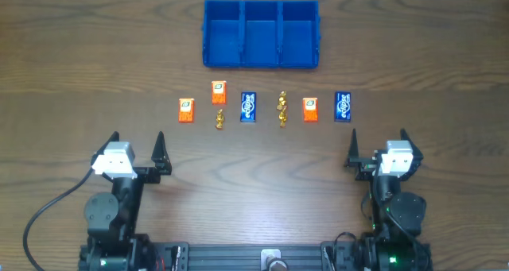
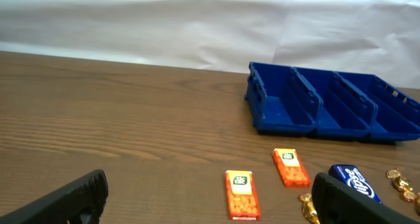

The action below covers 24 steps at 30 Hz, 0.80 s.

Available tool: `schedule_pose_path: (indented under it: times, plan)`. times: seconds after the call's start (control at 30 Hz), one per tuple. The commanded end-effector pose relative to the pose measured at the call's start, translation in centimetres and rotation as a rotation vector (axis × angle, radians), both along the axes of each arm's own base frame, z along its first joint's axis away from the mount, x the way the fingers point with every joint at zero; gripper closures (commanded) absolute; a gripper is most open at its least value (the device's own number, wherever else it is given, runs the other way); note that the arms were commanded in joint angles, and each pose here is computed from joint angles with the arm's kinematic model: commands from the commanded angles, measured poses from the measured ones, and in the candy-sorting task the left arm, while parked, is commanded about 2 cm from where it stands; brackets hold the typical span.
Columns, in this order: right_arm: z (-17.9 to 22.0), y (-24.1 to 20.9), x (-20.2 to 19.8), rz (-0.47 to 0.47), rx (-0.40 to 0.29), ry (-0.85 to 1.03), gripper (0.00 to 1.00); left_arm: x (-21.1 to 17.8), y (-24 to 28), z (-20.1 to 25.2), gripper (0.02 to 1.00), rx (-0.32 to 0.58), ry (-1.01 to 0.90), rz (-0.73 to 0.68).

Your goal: Sort Candies Into Trays

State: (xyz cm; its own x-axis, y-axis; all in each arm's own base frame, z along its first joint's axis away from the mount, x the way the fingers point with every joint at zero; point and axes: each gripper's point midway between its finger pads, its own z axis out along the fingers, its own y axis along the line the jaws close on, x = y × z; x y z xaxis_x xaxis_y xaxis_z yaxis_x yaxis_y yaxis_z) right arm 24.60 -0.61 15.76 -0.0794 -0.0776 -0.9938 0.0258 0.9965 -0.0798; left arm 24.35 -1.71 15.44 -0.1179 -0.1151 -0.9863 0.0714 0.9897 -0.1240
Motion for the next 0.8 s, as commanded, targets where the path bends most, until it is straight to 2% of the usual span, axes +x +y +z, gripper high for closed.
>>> schedule_pose_path:
  times: [0.03, 0.13, 0.2, 0.33, 0.43, 0.6, 0.8]
  plan:
    - [-0.1, 0.1, 0.0, 0.006, -0.008, 0.0, 0.001, 0.0, -0.2, -1.7, 0.02, -0.004, 0.044, -0.014]
    - [-0.1, 0.1, 0.0, 0.006, -0.008, 0.0, 0.001, 0.1, 1.5, -1.7, 0.023, 0.09, 0.04, 0.074]
    - [-0.1, 0.1, 0.0, 0.006, -0.008, 0.0, 0.001, 0.0, 2.1, -1.9, 0.02, 0.101, 0.05, 0.11]
    - [-0.1, 0.1, 0.0, 0.006, -0.008, 0.0, 0.001, 0.0, 1.7, -2.0, 0.02, 0.096, 0.051, 0.092]
    - [-0.1, 0.1, 0.0, 0.006, -0.008, 0.0, 0.001, 0.0, 1.2, -1.5, 0.023, 0.043, 0.043, 0.069]
    - [-0.1, 0.1, 0.0, 0.006, -0.008, 0.0, 0.001, 0.5, 0.4, 1.9, 0.023, 0.028, 0.096, 0.033]
    - [-0.1, 0.1, 0.0, 0.006, -0.008, 0.0, 0.001, 5.0, -2.1, 8.1, 0.018, 0.029, 0.297, -0.044]
